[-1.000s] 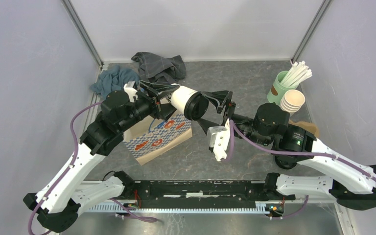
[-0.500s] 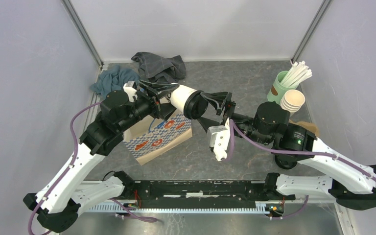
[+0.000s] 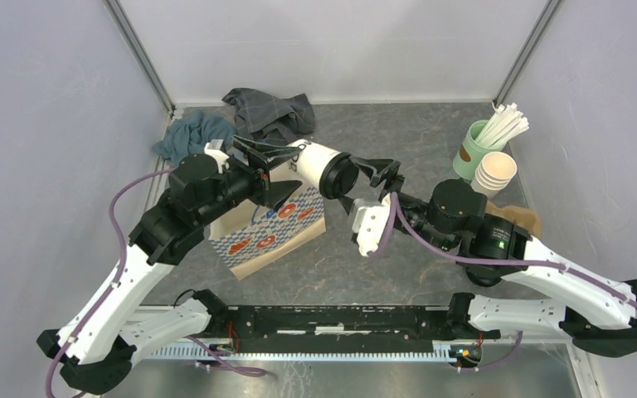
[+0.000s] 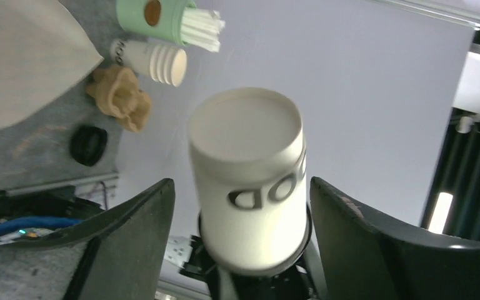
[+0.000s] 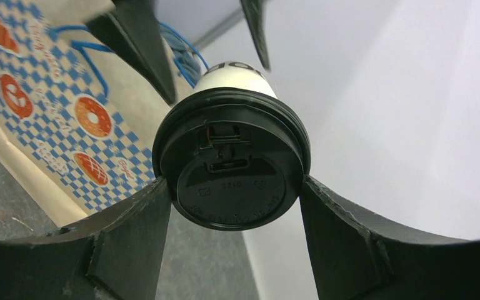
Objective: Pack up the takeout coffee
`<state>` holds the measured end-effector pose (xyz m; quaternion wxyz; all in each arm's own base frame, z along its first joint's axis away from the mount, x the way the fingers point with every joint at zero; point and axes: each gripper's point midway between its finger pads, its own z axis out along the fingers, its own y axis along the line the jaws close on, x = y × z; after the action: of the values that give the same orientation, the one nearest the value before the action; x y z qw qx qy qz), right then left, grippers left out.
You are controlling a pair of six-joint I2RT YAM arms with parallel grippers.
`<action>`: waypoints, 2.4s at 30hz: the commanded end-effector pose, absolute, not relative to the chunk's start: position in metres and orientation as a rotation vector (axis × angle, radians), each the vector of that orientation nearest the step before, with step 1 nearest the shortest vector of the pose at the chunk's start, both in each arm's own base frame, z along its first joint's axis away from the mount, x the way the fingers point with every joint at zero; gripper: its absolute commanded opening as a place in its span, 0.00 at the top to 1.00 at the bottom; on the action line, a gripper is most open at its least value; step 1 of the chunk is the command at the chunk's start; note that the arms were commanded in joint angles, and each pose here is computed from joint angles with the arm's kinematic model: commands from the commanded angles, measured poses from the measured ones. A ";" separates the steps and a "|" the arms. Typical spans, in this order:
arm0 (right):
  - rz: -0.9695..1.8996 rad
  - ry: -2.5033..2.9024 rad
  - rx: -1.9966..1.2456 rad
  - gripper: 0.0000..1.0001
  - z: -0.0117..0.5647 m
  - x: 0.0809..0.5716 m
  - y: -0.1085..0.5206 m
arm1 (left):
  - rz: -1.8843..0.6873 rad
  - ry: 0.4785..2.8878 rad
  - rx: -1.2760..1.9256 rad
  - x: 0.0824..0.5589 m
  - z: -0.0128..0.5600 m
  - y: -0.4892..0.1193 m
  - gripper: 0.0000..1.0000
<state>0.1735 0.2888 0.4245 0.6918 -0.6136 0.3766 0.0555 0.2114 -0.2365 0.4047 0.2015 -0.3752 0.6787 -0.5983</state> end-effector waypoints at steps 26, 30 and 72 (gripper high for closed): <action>0.128 1.565 -0.660 0.49 0.434 0.214 0.199 | -0.581 2.004 -0.795 0.148 0.380 -0.058 0.09; 0.143 1.587 -0.617 0.49 0.438 0.214 0.198 | -0.493 2.101 -0.792 0.153 0.347 -0.066 0.04; 0.568 1.428 -1.109 0.55 0.455 0.152 0.277 | -0.360 1.913 -0.135 0.271 0.311 -0.133 0.98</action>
<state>0.1629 0.2614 0.4460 0.5959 -0.4535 0.6297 0.2068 0.2532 -0.1023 0.2776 0.5019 -0.0859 0.8580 -0.0667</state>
